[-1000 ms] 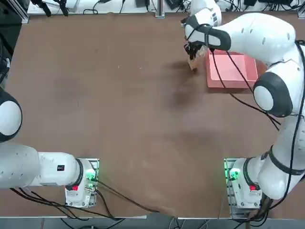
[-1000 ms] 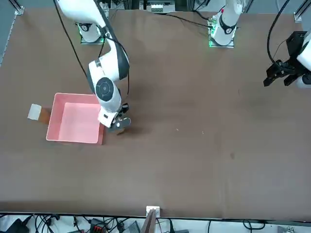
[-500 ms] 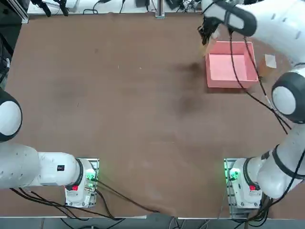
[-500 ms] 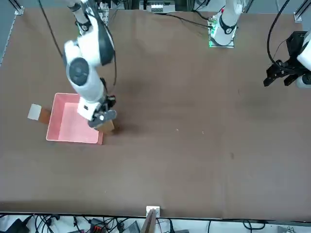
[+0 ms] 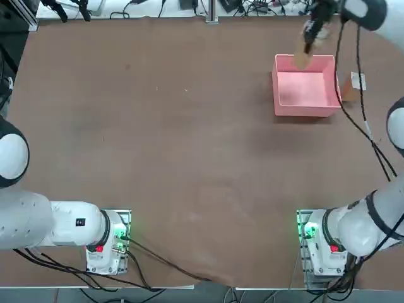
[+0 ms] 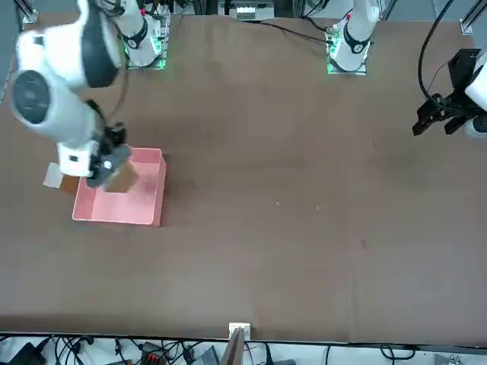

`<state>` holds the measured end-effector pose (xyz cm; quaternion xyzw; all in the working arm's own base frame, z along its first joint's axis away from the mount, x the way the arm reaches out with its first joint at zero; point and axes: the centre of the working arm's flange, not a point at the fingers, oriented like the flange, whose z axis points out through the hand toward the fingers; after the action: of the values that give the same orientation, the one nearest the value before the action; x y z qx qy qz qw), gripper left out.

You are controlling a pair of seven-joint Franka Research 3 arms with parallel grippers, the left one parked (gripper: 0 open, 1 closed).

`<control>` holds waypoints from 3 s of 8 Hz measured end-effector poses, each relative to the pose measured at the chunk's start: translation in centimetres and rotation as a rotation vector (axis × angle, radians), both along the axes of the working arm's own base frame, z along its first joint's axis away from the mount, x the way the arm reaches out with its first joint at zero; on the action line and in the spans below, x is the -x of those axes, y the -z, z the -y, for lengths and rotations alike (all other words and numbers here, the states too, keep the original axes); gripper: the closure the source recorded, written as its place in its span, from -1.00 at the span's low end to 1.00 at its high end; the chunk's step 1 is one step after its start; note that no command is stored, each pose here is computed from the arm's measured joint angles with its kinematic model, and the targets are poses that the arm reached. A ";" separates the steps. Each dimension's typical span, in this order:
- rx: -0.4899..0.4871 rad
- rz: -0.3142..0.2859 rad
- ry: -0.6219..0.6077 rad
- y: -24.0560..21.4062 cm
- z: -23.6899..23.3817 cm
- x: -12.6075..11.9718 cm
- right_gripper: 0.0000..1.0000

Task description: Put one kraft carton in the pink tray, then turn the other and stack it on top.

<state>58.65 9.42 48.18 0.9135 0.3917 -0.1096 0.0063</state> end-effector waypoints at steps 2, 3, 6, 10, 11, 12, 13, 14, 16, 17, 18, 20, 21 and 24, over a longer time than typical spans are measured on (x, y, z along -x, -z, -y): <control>-0.062 -0.012 -0.168 2.7 6.3 1.2 0.96; -0.090 -0.006 -0.258 4.8 8.9 1.9 0.96; -0.119 0.047 -0.438 10.4 11.0 3.2 0.96; -0.109 0.162 -0.518 14.1 9.7 5.5 0.96; -0.108 0.176 -0.544 14.3 8.9 5.6 0.96; -0.108 0.181 -0.562 14.5 8.0 5.6 0.96; -0.110 0.172 -0.580 15.1 7.5 5.7 0.96; -0.113 0.159 -0.608 16.0 7.2 5.8 0.96; -0.117 0.136 -0.641 17.7 7.2 5.7 0.95; -0.117 0.131 -0.641 18.1 7.3 5.7 0.90; -0.117 0.133 -0.644 18.1 7.3 5.6 0.63; -0.111 0.154 -0.648 17.1 7.2 4.8 -0.03; -0.112 0.145 -0.649 16.0 7.1 4.2 -0.37; -0.140 0.038 -0.631 8.7 6.8 2.0 -1.00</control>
<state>56.66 2.66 39.45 0.7472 0.6618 -0.0581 -0.0156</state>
